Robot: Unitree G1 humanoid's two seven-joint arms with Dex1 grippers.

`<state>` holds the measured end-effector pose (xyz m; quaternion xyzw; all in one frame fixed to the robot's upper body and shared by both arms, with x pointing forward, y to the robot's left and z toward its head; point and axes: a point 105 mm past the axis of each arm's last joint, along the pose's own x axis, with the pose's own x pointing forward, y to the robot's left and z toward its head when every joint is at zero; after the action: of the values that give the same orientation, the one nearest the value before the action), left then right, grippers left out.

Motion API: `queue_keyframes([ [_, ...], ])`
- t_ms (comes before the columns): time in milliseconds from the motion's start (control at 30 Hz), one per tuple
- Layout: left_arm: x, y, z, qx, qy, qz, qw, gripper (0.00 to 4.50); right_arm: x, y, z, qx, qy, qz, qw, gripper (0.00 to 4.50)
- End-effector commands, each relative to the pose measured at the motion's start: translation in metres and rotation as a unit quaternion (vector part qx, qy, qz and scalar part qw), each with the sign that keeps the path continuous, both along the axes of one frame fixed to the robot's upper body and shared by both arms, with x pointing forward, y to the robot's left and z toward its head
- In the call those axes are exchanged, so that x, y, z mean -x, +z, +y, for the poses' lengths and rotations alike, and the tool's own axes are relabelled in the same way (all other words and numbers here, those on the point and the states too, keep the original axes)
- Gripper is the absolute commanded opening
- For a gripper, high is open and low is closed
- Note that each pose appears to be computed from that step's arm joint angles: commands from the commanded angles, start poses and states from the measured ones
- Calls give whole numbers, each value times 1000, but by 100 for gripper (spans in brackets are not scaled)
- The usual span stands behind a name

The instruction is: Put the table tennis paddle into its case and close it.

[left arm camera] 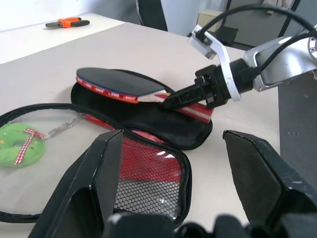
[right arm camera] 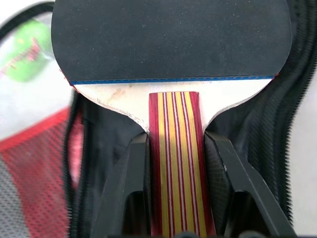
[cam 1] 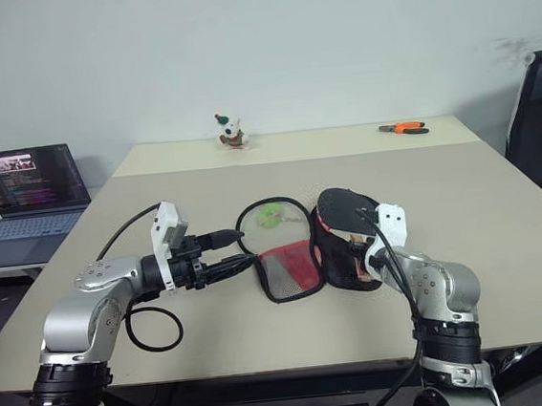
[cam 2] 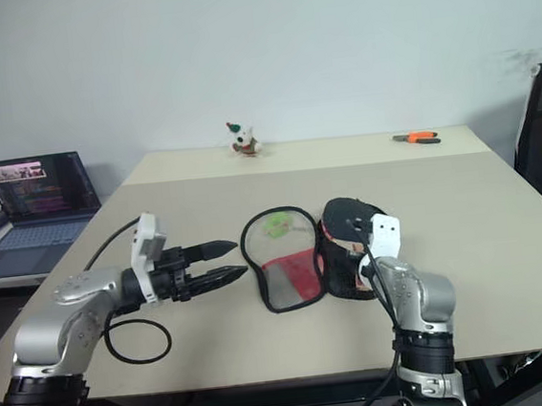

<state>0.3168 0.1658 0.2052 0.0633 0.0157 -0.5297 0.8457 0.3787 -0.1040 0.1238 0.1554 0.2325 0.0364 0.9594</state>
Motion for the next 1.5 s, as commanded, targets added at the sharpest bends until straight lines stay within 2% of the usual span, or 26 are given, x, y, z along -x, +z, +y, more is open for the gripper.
queue_keyframes([
  [33, 1, 10, 3, -5, 4, -25, 1000, 349, -4, 13, -4, 1, -21, -33, 999, 109],
  [367, 0, 8, 4, -13, 6, -25, 1000, 349, -4, 8, -5, 5, -35, -29, 999, 109],
  [433, 1, 6, 5, -15, 8, -25, 1000, 349, -4, 8, -3, 5, -32, -30, 999, 182],
  [533, 1, 5, 6, -18, 10, -25, 999, 349, -2, 11, 2, 9, -21, -37, 999, 257],
  [700, 0, 2, 8, -18, 19, -18, 999, 349, 5, 23, 11, 35, 19, -64, 997, 433],
  [733, -1, 1, 9, -18, 24, -16, 999, 349, 8, 29, 14, 41, 38, -76, 996, 447],
  [867, -8, -8, 21, -23, 66, -3, 998, 349, 26, 71, 33, 38, 173, -162, 971, 447],
  [1033, -24, -23, 39, -54, 118, 4, 992, 349, 64, 106, 31, 83, 364, -225, 900, 447],
  [1133, -43, -40, 57, -103, 176, 10, 979, 291, 78, 118, 14, 90, 425, -228, 871, 450],
  [1267, -64, -51, 66, -127, 222, 6, 967, 153, 82, 122, 0, 106, 438, -225, 864, 450],
  [1400, -76, -56, 64, -126, 229, 8, 965, 14, 84, 121, -1, 114, 447, -223, 859, 450],
  [1500, -93, -69, 48, -130, 230, 23, 964, 4, 84, 118, -4, 128, 449, -219, 857, 450],
])
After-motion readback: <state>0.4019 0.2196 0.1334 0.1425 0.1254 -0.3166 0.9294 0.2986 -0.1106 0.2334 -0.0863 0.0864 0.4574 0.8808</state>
